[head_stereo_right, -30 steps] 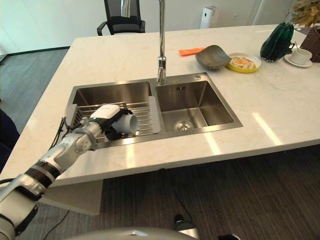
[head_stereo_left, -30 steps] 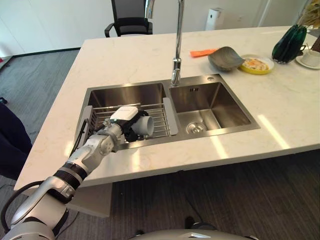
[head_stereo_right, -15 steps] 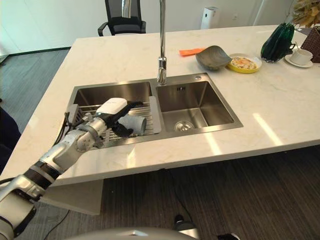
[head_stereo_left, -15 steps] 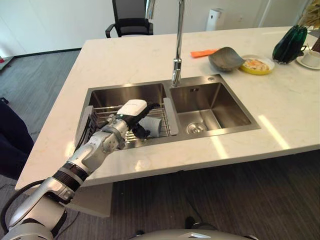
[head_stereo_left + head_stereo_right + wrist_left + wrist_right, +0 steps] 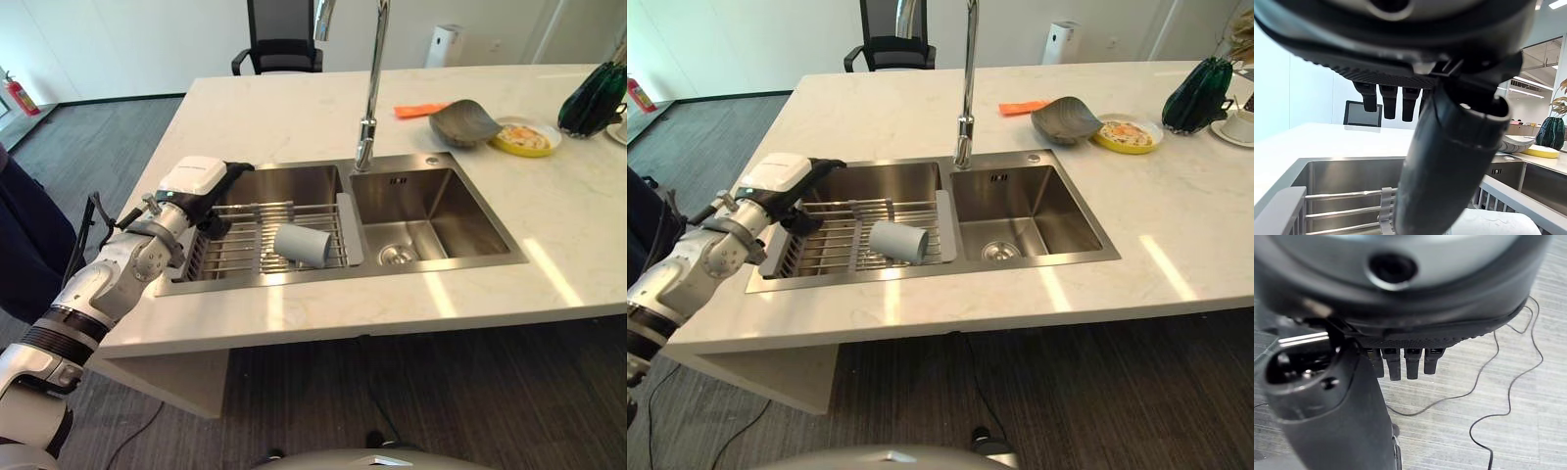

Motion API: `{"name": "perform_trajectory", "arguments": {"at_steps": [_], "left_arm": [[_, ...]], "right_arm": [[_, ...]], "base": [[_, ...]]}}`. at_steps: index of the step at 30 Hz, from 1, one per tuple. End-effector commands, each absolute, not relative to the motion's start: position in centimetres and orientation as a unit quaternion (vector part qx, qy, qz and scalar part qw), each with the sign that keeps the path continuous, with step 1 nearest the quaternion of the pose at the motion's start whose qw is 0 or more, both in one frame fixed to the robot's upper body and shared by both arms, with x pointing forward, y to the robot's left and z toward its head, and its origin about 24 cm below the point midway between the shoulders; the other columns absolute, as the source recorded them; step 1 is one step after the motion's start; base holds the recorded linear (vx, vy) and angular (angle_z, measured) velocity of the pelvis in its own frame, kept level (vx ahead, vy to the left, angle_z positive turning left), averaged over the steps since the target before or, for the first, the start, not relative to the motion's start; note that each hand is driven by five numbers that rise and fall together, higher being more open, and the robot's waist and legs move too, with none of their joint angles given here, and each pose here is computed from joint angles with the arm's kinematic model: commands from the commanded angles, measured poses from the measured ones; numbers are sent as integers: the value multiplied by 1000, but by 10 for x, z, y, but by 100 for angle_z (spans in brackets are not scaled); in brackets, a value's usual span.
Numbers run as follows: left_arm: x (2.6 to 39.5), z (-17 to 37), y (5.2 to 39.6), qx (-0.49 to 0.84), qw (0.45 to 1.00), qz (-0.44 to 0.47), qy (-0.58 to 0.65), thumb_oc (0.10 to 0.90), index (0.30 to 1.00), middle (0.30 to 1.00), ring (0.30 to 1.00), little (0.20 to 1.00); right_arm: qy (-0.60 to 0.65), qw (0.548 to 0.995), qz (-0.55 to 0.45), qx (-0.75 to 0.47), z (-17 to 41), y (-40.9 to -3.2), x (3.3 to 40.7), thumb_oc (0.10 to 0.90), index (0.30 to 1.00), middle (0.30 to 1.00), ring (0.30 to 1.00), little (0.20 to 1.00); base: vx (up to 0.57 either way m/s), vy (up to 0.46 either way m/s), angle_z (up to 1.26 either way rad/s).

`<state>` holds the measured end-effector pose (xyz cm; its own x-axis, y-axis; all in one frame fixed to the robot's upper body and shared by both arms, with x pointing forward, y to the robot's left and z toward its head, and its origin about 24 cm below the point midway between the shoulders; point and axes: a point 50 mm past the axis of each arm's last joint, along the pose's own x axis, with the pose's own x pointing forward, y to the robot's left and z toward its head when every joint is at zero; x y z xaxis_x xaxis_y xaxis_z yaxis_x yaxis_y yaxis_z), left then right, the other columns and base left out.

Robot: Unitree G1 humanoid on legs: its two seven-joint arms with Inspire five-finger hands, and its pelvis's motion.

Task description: Place the dishes in the dishwasher.

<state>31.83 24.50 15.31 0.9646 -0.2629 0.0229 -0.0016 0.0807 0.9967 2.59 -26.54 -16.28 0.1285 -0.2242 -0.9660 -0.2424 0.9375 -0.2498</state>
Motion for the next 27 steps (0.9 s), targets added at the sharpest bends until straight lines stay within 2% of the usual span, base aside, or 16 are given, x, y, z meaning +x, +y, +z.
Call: {"name": "perform_trajectory", "arguments": {"at_steps": [1, 12, 24, 27], "left_arm": [[332, 206, 235, 665, 723, -33, -185, 800, 900, 900, 900, 900], [339, 186, 194, 658, 720, -111, -191, 800, 900, 900, 900, 900], [354, 168, 194, 667, 722, -116, -145, 800, 900, 900, 900, 900], [364, 153, 202, 678, 719, -114, -97, 800, 900, 900, 900, 900]], "right_arm": [[655, 727, 7, -206, -158, -277, 40, 800, 900, 900, 900, 900], [649, 730, 4, -213, -156, -282, 43, 800, 900, 900, 900, 900], [653, 726, 3, -214, -156, -284, 37, 800, 900, 900, 900, 900], [653, 723, 12, -224, -155, -285, 37, 800, 900, 900, 900, 900]], "base": [[0, 0, 0], [0, 0, 0], [1, -1, 0], [0, 0, 0]]}}
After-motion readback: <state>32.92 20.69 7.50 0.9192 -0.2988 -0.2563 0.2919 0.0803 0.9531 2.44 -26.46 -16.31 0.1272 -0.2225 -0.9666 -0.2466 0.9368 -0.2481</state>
